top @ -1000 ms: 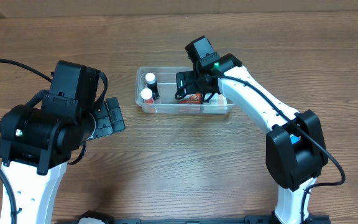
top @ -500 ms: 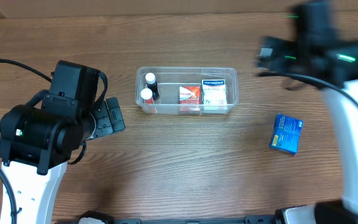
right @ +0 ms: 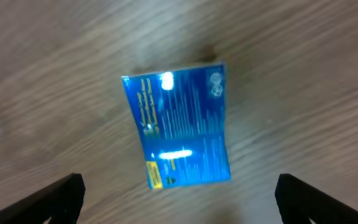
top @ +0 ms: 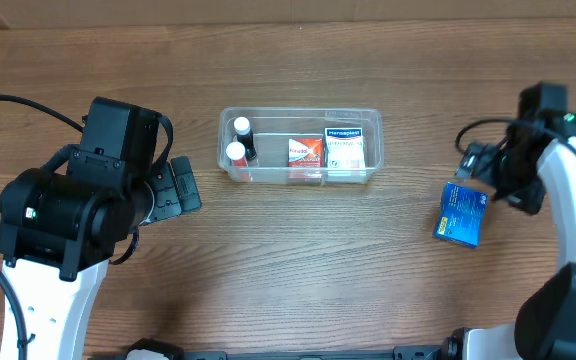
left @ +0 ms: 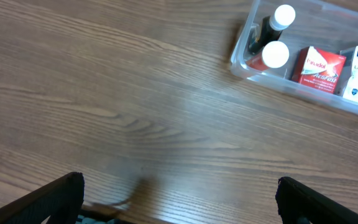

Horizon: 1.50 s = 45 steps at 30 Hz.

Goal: Pack container
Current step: 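Reach the right gripper to the blue medicine box and grasp it, then place the blue box into the container's right end and release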

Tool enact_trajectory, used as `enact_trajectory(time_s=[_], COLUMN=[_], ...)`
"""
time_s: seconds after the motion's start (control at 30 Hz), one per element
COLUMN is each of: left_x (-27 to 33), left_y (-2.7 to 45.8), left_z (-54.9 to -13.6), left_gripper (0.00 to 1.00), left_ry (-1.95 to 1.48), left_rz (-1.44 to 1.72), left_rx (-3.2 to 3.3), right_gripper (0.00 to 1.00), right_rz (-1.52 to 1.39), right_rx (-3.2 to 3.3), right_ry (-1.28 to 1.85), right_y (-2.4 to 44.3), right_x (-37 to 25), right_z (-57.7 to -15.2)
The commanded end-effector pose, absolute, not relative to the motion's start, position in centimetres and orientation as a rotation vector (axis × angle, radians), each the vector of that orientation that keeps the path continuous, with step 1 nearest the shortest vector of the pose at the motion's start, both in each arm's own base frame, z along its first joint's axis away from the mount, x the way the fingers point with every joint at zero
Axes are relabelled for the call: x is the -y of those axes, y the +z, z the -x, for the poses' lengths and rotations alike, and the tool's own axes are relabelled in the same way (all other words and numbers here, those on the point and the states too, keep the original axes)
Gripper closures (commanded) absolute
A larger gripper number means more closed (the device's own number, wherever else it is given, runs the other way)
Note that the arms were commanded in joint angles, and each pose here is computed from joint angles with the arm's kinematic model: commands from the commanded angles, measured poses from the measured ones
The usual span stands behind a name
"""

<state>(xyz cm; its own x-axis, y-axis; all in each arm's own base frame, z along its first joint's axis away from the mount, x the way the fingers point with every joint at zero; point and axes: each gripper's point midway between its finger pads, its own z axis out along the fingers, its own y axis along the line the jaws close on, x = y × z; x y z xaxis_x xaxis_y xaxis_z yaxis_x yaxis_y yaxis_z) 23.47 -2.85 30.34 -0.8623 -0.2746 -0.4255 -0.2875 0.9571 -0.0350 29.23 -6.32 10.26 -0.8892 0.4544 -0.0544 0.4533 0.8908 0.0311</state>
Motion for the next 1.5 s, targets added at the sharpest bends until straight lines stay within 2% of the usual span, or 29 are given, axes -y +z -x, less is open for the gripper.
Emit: enact_trajectory(time_s=[0.0,0.17,0.37,0.5,0.6,0.8,0.93,1.07,1.27,1.47], left_x=[2.5,2.5,2.5,2.5,2.5,2.5,2.5,2.5,2.5,2.6], left_y=[30.2,30.2,30.2,30.2,30.2,30.2,30.2,30.2,30.2,30.2], left_z=[-23.7,-23.7,-23.7,-23.7,-23.7,-23.6,-23.6,-23.6,-23.6,-23.6], left_gripper=[0.00,0.00,0.00,0.00,0.00,0.00,0.00,0.00,0.00,0.00], left_ry=[0.063,0.064,0.064,0.063,0.063,0.064,0.063,0.063,0.063,0.058], left_rz=[0.420,0.420,0.420,0.420,0.420,0.420,0.420,0.420,0.420,0.419], left_rx=[-2.664,-2.665,-2.665,-2.665,-2.665,-2.665,-2.666,-2.666,-2.666,-2.668], right_gripper=[0.00,0.00,0.00,0.08,0.21,0.24,0.29,0.35,0.37,0.39], right_rz=[-0.525,-0.537,-0.523,-0.515,-0.512,-0.512,-0.506,-0.482,-0.289,-0.018], right_rx=[-3.088,-3.057,-3.000,-2.962,-2.951,-2.949,-2.944,-2.961,-2.908,-2.721], right_ry=[0.115,0.113,0.107,0.103,0.102,0.102,0.177,0.261,0.268,0.317], right_y=[6.4,3.0,1.4,1.3,1.4,1.4,1.6,4.3,12.5,22.4], right_x=[4.9,4.8,4.9,5.1,5.1,5.2,4.3,3.1,-0.1,-6.7], right_z=[-27.2,-26.7,-27.3,-28.2,-28.4,-28.5,-28.7,-29.5,-32.8,-36.0])
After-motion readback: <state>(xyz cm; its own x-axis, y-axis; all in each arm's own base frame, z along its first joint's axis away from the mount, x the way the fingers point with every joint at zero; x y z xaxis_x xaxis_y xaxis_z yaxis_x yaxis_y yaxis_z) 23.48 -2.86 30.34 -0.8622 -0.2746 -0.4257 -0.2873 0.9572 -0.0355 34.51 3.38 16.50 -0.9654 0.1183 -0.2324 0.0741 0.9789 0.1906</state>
